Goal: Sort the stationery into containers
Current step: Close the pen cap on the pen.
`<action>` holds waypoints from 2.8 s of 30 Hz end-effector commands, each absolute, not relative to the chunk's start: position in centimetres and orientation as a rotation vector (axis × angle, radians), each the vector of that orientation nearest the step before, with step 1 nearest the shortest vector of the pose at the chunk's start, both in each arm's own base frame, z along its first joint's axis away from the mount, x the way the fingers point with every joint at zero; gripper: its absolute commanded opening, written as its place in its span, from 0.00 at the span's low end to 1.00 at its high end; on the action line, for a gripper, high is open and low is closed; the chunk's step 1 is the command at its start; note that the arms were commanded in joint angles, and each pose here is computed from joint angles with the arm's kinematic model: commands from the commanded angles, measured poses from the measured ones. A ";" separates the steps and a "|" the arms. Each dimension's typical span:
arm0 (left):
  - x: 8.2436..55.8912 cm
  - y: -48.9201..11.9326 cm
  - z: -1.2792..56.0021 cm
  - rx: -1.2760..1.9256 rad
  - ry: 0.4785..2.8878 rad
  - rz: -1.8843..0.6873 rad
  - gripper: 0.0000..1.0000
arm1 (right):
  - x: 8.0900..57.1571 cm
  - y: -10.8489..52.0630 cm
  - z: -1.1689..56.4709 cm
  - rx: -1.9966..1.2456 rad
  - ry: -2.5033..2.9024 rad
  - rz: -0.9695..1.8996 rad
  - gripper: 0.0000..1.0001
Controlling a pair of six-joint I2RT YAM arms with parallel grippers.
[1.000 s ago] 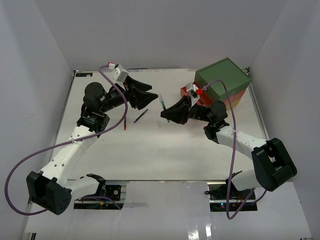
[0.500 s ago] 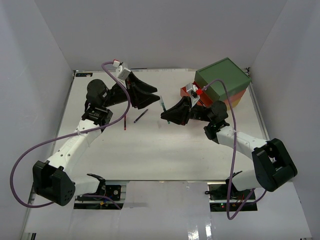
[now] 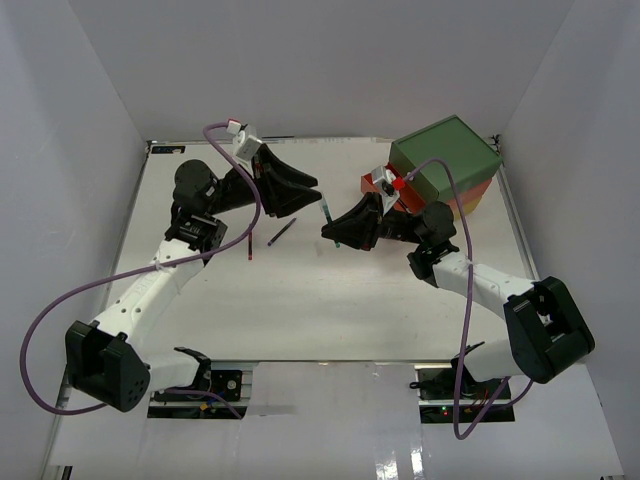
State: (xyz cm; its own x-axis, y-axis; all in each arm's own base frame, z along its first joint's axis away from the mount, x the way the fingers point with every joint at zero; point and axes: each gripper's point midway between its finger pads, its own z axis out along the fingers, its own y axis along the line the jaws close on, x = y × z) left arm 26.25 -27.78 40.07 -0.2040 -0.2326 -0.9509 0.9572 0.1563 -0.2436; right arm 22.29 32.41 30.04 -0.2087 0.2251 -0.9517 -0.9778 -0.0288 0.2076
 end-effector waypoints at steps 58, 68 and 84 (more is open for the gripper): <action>24.7 -31.9 35.3 0.778 1.446 -1.366 0.06 | 23.3 31.9 39.4 -0.881 0.952 1.356 0.08; 24.1 -31.9 33.5 0.776 1.503 -1.406 0.00 | 23.1 30.6 42.5 -0.864 0.856 1.309 0.08; 23.4 -32.5 31.2 0.784 1.562 -1.472 0.00 | 23.1 30.3 44.0 -0.848 0.816 1.293 0.08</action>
State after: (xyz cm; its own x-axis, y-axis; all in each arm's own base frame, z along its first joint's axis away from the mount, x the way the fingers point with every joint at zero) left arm 26.30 -30.75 39.28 -0.2041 -0.3143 -0.9271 0.9358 0.2153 -0.2790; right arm 23.01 32.37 32.28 -0.2078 0.2026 -0.9570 -0.9782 -0.0406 0.2038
